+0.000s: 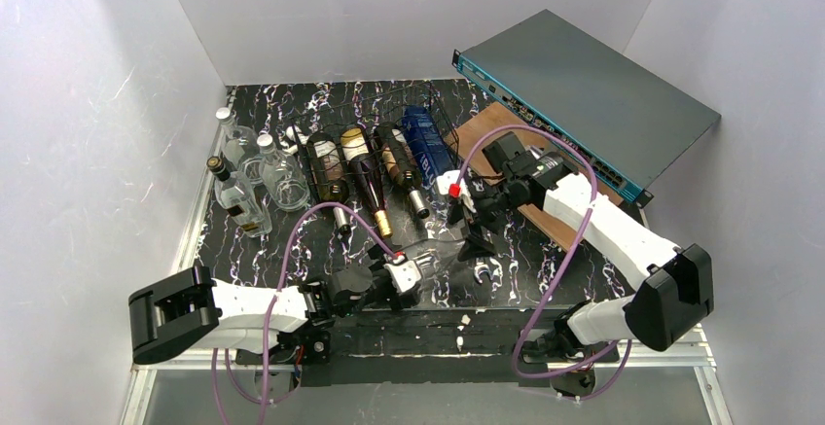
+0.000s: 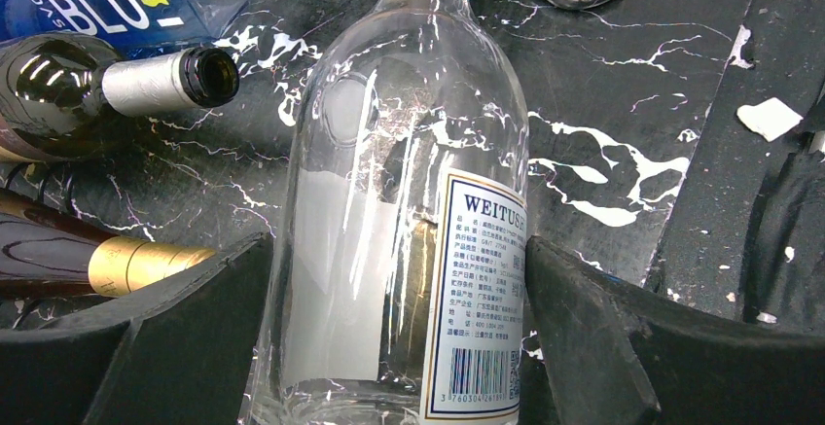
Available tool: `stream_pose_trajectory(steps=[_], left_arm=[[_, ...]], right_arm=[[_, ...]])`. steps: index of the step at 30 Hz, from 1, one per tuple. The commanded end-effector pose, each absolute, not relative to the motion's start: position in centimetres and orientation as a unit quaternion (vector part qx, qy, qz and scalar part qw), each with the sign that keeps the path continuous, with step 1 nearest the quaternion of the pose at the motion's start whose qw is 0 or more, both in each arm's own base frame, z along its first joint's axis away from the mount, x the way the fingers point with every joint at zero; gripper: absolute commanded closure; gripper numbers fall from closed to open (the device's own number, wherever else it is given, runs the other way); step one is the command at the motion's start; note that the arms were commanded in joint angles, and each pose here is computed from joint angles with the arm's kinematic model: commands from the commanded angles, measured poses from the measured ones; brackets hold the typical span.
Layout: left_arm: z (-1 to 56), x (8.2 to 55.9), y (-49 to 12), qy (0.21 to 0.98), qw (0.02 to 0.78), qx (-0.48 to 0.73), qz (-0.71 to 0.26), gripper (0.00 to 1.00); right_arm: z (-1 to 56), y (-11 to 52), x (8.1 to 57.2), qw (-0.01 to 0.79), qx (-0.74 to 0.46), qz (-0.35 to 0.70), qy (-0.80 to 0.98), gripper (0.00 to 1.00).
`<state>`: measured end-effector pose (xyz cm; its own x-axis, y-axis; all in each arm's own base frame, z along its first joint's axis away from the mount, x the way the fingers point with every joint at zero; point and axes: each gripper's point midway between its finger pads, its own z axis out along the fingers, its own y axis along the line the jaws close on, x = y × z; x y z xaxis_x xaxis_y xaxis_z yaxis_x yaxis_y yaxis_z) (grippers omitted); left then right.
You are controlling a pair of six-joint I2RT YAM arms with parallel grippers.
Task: Take the wine bottle off the wine rack
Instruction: Place the wine bottle at the center of the board.
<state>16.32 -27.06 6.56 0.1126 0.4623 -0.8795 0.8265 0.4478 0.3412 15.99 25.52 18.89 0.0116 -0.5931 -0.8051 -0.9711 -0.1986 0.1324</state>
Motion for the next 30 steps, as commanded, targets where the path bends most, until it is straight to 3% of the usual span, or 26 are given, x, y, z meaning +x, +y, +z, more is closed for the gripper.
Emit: stream_pose_trajectory(steps=[1,14,20,26,30], left_arm=[[3.9,16.1,-25.0,0.675,0.521,0.503,-0.140,0.45],[3.6,16.1,-25.0,0.676,0.517,0.506,-0.141,0.45],[3.7,16.1,-25.2,0.677,0.516,0.504,-0.145,0.45],[3.7,16.0,-25.2,0.678,0.515,0.503,-0.149,0.44],[3.7,16.0,-25.2,0.678,0.514,0.502,-0.152,0.44]], right_arm=[[16.4,23.9,17.1,0.258,-0.705,0.320,0.578,0.02],[11.0,21.4,20.4,0.299,-0.785,0.261,0.475,0.02],[8.3,21.9,21.4,0.258,-0.785,0.268,0.495,0.20],[6.4,21.8,22.2,0.242,-0.787,0.253,0.507,0.31],[5.6,21.9,22.4,0.233,-0.790,0.249,0.509,0.46]])
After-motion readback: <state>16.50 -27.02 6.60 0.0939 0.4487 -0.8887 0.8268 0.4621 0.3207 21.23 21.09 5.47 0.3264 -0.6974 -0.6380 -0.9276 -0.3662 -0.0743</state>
